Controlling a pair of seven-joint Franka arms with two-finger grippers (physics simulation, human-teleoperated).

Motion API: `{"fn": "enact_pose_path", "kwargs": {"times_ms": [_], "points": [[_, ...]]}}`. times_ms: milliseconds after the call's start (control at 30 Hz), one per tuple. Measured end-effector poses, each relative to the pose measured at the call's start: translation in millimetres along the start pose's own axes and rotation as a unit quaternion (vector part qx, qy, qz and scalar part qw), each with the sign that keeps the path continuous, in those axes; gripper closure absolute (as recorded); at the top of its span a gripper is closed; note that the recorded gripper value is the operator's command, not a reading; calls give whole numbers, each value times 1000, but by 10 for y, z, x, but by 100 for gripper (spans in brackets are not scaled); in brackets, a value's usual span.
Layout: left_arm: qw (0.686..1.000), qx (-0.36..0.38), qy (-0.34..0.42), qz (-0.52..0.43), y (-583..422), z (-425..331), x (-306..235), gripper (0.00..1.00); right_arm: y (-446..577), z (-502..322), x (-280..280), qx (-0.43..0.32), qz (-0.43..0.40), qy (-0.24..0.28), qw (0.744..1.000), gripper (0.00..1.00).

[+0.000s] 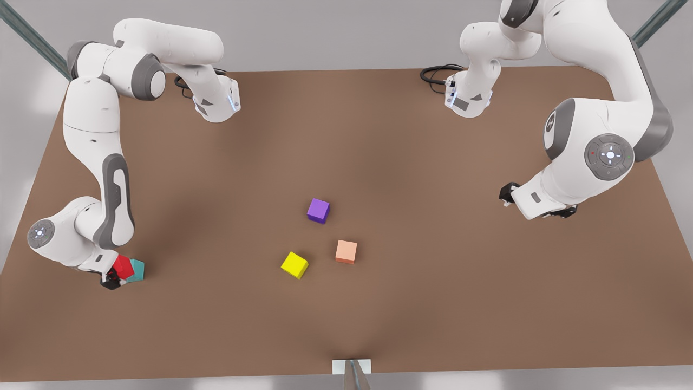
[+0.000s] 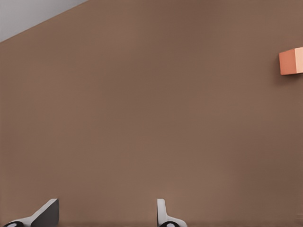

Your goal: Pick up red wooden cube and pass to hand red wooden cube and place in blue wooden cube

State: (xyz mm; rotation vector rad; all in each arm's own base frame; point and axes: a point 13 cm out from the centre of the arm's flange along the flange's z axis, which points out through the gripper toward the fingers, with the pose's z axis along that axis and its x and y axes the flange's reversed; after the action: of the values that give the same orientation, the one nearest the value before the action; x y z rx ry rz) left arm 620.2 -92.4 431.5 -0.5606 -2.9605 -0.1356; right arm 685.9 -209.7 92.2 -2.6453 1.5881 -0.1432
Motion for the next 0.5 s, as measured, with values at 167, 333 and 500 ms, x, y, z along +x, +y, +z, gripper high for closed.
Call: {"fn": "enact_pose_path", "kwargs": {"times_ms": [167, 333, 500], "points": [[1000, 0, 1, -1, -7, 1, 3, 0, -12, -17, -10, 1, -2, -3, 1000, 0], [1000, 0, 1, -2, -11, 2, 4, 0, -2, -57, -39, -1, -4, -11, 1000, 0], [1000, 1, 2, -2, -20, 2, 5, 0, 46, -170, -77, -6, -1, -28, 1000, 0]]}}
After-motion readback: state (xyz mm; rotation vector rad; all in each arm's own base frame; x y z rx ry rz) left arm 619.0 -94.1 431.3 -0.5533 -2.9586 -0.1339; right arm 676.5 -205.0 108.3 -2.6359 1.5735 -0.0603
